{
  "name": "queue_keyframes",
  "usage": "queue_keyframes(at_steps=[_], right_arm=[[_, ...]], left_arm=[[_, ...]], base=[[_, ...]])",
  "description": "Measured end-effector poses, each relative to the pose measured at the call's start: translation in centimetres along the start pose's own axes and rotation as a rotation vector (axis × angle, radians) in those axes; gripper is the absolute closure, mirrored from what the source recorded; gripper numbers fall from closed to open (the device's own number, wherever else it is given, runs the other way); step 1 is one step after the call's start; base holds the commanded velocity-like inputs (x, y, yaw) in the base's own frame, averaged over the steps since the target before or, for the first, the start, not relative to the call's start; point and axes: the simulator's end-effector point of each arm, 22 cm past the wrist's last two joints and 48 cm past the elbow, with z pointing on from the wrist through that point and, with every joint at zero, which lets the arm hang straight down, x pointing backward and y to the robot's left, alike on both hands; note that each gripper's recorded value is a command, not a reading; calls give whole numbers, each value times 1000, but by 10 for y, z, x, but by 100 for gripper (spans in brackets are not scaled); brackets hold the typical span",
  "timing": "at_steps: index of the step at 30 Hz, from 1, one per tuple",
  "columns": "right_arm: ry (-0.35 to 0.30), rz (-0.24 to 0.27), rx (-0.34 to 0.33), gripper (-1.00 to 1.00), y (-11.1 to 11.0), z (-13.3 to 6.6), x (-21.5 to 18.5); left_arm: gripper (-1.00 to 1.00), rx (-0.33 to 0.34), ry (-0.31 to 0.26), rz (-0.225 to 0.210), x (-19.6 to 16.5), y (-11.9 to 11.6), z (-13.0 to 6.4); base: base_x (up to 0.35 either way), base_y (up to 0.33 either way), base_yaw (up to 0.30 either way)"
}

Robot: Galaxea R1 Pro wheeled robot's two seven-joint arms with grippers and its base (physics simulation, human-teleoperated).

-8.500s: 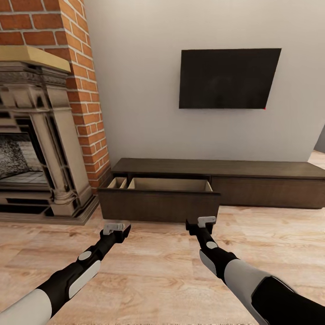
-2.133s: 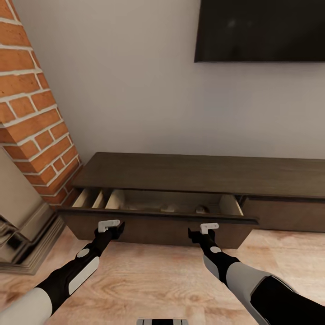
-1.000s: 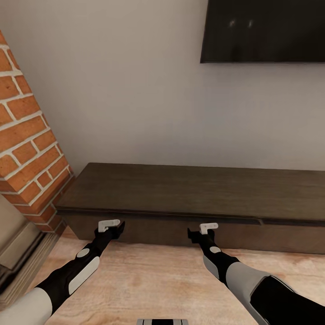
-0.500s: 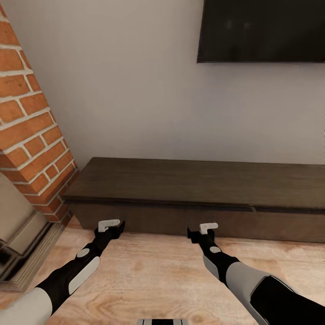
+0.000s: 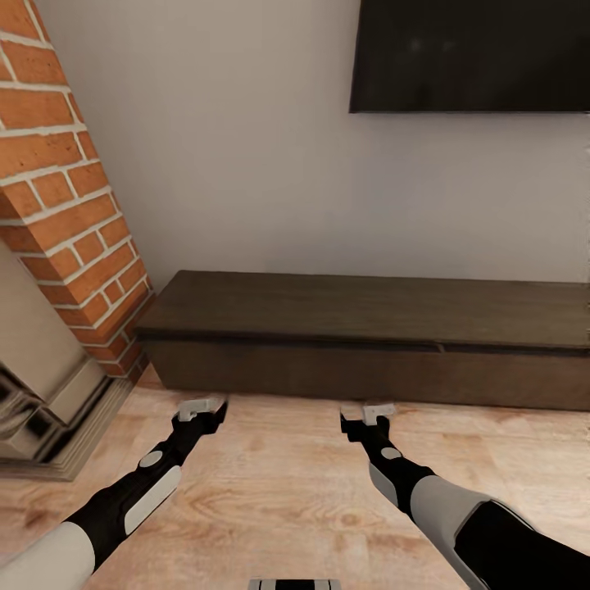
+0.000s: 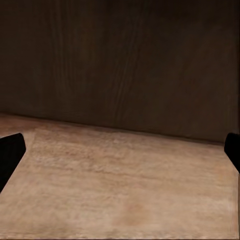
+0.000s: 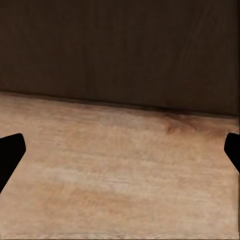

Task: Place each of the two pumpkins and all three candles from the living room inside a cabinet in the living room (use any cabinet), then make sure every cabinet is closed, and position the cauldron so it is next to a table in the living room.

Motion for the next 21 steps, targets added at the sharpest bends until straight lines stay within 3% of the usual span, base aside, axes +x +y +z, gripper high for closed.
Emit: queue_keyframes(at_steps=[5, 9, 14, 18, 21], right_arm=[[10, 0, 1, -100, 0, 0, 2], [59, -3, 2, -100, 0, 0, 13], [130, 3, 5, -100, -1, -2, 28], [170, 38, 15, -100, -4, -3, 37], [223, 57, 11, -100, -1, -4, 44]], left_arm=[[-100, 0, 8, 1, 2, 0, 0], [-100, 10, 30, -2, 3, -4, 0], [-100, 64, 169, 7, 4, -29, -6], [-100, 69, 217, -13, -11, -27, -9], [-100, 64, 297, -19, -5, -21, -14]], base=[[-342, 0, 0], [-334, 0, 0], [-294, 0, 0], [-95, 0, 0], [-25, 0, 0]])
